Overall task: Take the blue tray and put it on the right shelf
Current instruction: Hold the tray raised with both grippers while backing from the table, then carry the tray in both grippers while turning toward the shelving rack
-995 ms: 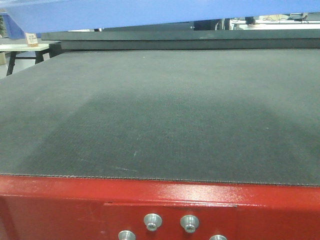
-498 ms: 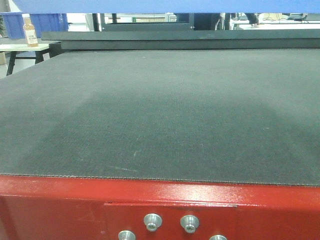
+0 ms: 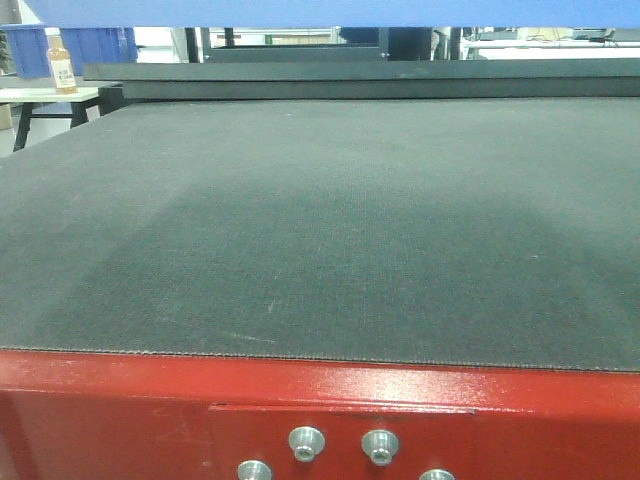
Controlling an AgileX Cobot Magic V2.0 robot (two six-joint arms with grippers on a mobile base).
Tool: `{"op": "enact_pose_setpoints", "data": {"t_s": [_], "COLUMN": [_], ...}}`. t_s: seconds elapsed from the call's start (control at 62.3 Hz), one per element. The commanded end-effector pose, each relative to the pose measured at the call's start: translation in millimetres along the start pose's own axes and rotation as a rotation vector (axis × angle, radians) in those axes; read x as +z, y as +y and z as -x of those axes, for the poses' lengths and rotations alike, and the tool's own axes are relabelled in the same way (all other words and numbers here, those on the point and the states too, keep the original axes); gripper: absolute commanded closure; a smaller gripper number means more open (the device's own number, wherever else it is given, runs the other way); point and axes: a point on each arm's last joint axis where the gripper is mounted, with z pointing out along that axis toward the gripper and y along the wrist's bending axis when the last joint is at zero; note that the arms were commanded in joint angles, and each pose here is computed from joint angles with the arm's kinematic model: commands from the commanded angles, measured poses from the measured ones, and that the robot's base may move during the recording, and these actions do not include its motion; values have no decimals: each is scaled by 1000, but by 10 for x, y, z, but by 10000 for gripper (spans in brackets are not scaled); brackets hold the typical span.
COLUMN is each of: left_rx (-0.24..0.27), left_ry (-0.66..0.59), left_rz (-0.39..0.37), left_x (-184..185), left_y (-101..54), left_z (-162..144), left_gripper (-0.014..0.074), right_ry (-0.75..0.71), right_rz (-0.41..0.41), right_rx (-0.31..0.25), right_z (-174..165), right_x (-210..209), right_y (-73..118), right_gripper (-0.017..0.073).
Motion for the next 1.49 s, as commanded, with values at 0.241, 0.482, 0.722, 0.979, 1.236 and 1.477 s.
{"op": "enact_pose_setpoints", "data": {"t_s": [0.241, 0.482, 0.722, 0.979, 1.236, 1.477], "left_rx": [50, 50, 49, 48, 48, 48], "left_ry": [27, 27, 28, 28, 29, 29], "left_rz": [22, 20, 16, 13, 12, 12], "left_x": [-242, -242, -242, -242, -242, -242], "left_y": [-21, -23, -27, -29, -31, -31], "left_z": [-87, -87, -88, -88, -88, -88], "left_gripper": [642, 642, 642, 642, 642, 642], "right_ry": [-123, -123, -123, -123, -123, -123], "right_rz": [-1, -1, -1, -1, -1, -1], "right_rx": [-39, -39, -39, -39, -39, -39], "right_z": [81, 81, 81, 81, 81, 81], "right_x": [-180, -180, -180, -180, -180, -180], "right_y": [-30, -30, -30, -30, -30, -30], "right_gripper": [503, 503, 503, 503, 503, 503]}}
